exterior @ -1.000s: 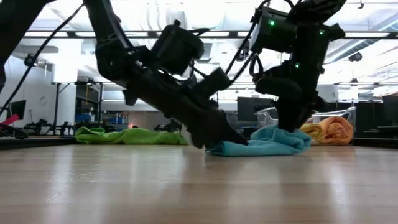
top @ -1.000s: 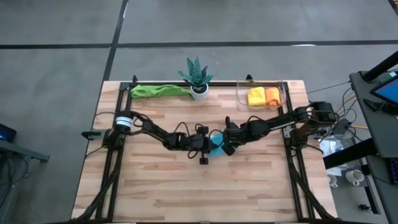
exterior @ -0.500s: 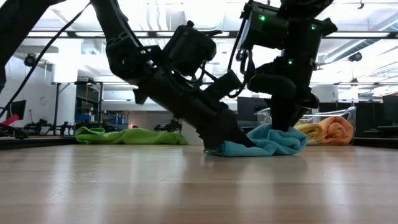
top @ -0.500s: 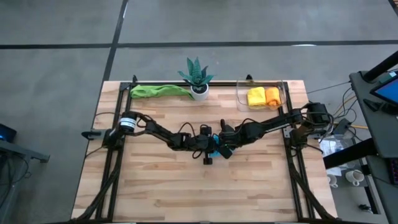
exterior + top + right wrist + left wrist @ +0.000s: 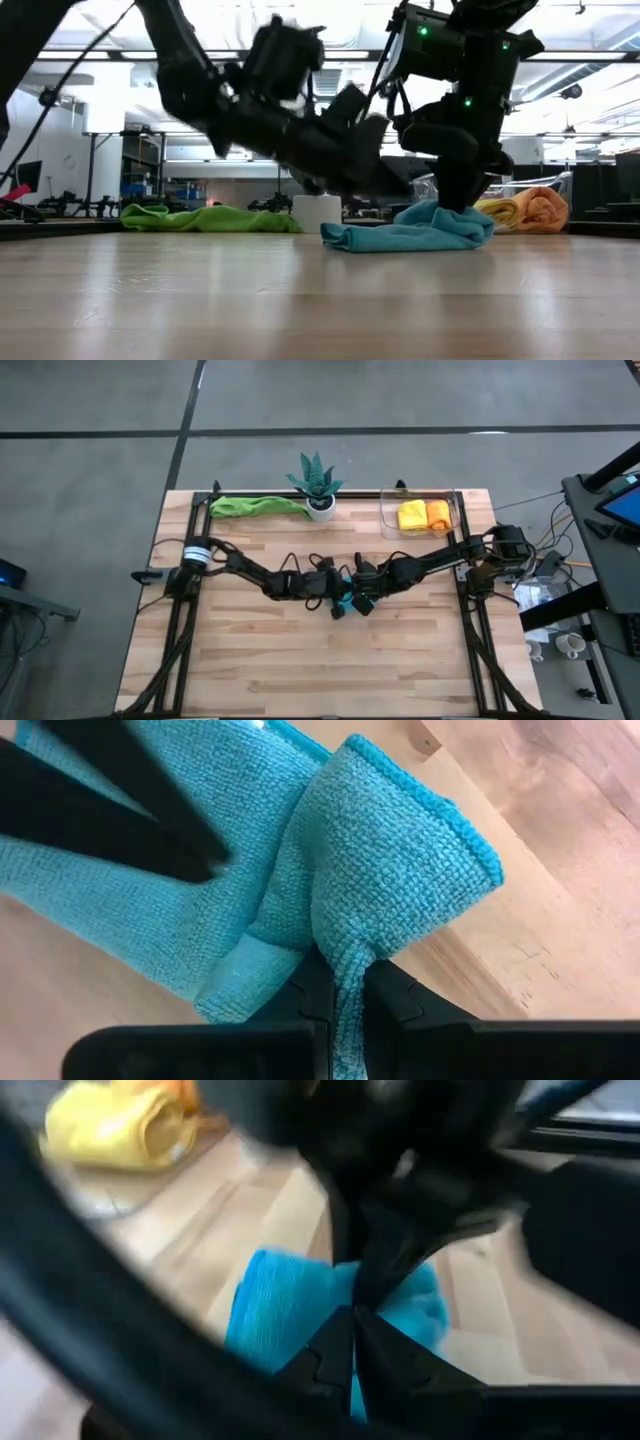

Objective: Roll microfiber towels into tight, uniform cylinder then place into a basket
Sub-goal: Roll the blue microfiber cloth

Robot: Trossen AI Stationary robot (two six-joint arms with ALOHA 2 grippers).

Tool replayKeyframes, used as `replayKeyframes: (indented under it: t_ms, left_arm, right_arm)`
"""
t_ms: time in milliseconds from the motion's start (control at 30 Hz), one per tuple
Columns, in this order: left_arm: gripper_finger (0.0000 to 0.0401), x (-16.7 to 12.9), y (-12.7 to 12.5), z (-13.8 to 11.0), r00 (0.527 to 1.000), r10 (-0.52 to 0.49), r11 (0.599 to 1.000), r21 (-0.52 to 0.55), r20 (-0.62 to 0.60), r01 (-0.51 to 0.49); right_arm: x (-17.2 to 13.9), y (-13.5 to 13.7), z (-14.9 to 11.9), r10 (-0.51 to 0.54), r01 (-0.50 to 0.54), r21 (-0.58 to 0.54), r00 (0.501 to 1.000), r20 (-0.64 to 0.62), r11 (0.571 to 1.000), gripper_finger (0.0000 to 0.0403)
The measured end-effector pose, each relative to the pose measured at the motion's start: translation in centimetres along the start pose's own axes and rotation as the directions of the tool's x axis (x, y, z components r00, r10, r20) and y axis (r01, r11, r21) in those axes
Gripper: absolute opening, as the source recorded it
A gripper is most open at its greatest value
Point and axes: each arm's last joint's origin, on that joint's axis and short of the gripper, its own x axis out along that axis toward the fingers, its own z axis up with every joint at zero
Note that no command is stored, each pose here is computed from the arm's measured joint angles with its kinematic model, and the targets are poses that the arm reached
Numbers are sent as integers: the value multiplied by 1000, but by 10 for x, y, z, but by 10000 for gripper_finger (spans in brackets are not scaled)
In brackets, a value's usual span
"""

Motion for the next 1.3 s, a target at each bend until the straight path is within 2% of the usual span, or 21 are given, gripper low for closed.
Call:
replayKeyframes:
  t_ms: [167,467,900,1067,1300]
  left_arm:
    - [0,17,1,-19,999,6,994,-108,32,-2]
    - [0,27,-1,-31,999,-20,983,-182,29,25]
    - [0,29,0,-40,1000,-12,979,-205,21,16]
    - [0,33,0,-51,1000,-9,978,-209,20,13]
    - [0,35,0,-51,1000,-7,979,-202,12,9]
  right_arm:
    - [0,-1,0,-10,10,0,1000,2,1000,13]
    - [1,-2,-2,-18,18,-12,1000,-3,1000,13]
    - [-6,7,6,46,-44,-99,999,18,994,13]
    - [-8,9,6,51,-48,-108,999,19,993,13]
    - [-8,10,6,65,-62,-107,998,26,992,13]
